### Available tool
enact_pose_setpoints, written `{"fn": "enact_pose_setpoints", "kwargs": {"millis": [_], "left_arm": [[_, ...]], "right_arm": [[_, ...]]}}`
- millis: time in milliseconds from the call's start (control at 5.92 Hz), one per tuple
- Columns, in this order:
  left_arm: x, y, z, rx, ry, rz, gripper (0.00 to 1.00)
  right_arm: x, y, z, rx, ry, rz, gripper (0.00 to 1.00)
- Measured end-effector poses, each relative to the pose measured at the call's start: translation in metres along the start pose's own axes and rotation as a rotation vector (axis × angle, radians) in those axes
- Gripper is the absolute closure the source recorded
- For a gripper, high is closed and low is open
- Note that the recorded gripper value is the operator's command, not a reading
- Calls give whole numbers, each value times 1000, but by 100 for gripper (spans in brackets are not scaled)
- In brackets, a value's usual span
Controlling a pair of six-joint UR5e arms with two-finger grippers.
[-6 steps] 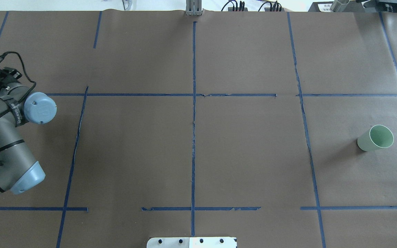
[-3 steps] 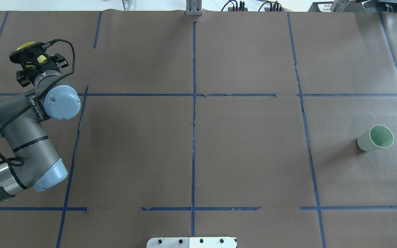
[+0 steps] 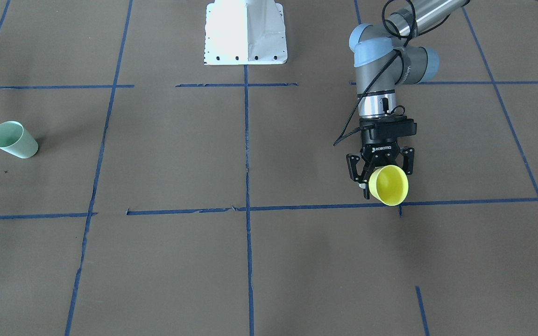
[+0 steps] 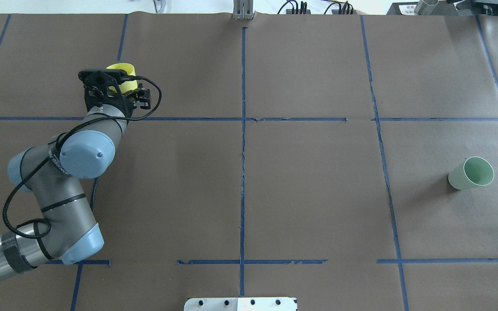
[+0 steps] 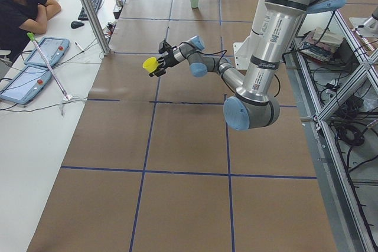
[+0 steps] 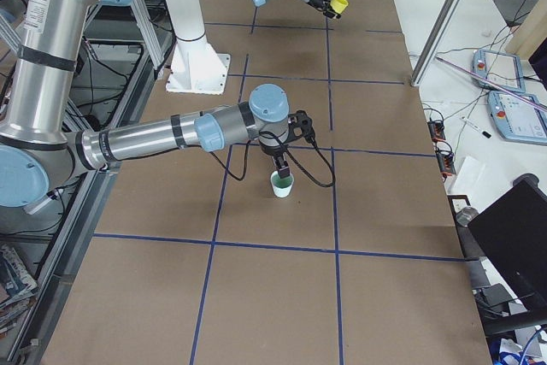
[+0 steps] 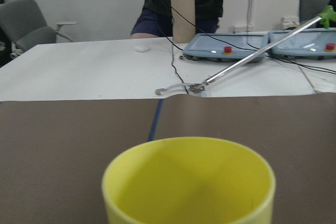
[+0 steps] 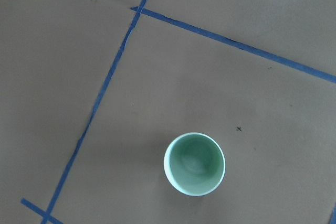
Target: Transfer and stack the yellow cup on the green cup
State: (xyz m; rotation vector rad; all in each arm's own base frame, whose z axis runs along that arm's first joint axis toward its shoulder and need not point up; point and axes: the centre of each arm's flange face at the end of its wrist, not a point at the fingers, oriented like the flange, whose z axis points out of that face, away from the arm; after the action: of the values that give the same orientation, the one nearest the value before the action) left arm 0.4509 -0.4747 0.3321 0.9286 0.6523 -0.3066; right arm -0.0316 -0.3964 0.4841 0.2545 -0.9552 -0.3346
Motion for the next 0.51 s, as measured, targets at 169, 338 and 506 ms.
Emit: {"fn": "enact_pose_setpoints", "kwargs": {"millis": [169,338,506], "left_arm": [[37,23,-21,-22,105,66,81],[64,45,-37,-31,190,106,81],[79,60,-48,-23,263,105,81]], "right_arm": [[-22,-29,1,15,-11,46,0],[-50,-61,3,35,-14,85,0],[-84,-95,9,55,-7,114,0]]}}
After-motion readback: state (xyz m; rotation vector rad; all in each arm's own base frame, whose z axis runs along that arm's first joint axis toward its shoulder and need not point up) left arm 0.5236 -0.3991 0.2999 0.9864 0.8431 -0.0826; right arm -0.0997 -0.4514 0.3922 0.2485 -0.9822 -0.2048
